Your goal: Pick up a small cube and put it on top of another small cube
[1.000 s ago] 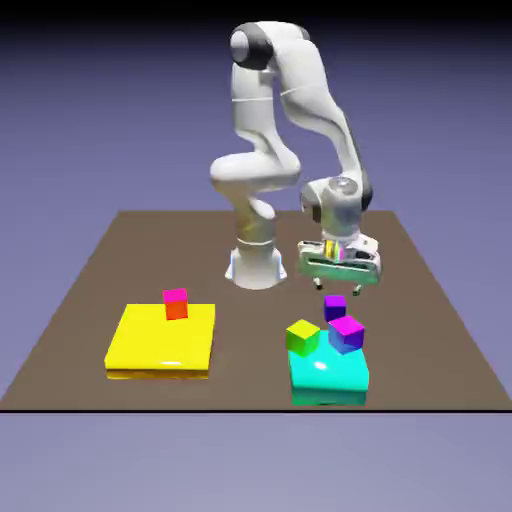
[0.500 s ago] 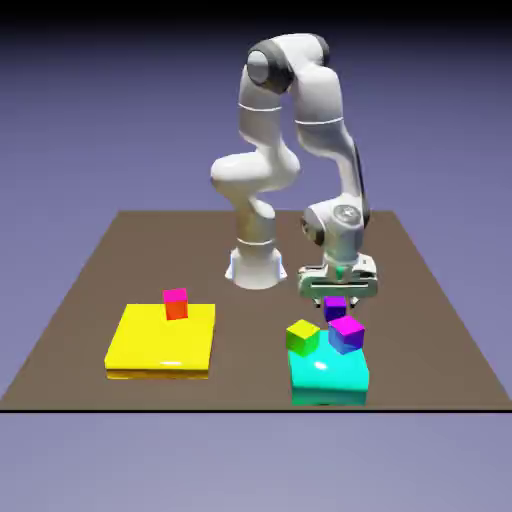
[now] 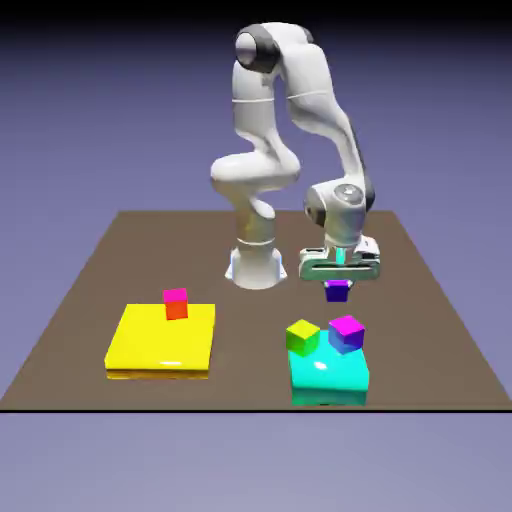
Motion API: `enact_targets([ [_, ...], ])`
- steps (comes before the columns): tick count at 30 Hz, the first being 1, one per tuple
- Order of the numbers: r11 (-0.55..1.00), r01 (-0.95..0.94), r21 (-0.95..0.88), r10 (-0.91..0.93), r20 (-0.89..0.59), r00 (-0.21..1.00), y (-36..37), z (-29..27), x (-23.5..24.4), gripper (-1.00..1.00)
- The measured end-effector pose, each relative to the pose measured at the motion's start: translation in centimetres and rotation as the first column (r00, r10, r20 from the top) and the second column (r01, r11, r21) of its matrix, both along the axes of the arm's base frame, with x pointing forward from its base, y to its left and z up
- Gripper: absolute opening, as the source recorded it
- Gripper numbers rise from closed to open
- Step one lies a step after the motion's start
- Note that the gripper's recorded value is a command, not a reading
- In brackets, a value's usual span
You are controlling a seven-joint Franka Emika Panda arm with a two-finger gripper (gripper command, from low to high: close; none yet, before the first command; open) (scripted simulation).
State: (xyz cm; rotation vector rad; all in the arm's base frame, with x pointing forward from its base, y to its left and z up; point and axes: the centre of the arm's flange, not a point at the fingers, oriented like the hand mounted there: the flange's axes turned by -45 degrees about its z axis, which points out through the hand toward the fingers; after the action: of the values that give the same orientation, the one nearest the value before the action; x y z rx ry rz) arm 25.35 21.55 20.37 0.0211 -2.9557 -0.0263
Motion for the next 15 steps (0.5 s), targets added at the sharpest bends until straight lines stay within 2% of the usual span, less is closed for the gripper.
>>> enact_targets([
  [7, 0.999, 0.015, 0.035, -0.014, -0.011, 1.0, -1.2, 4.1, 8.9, -1.0],
  [15, 0.999, 0.039, 0.015, -0.039, 0.001, 0.999, -7.1, 9.6, 18.4, -1.0],
])
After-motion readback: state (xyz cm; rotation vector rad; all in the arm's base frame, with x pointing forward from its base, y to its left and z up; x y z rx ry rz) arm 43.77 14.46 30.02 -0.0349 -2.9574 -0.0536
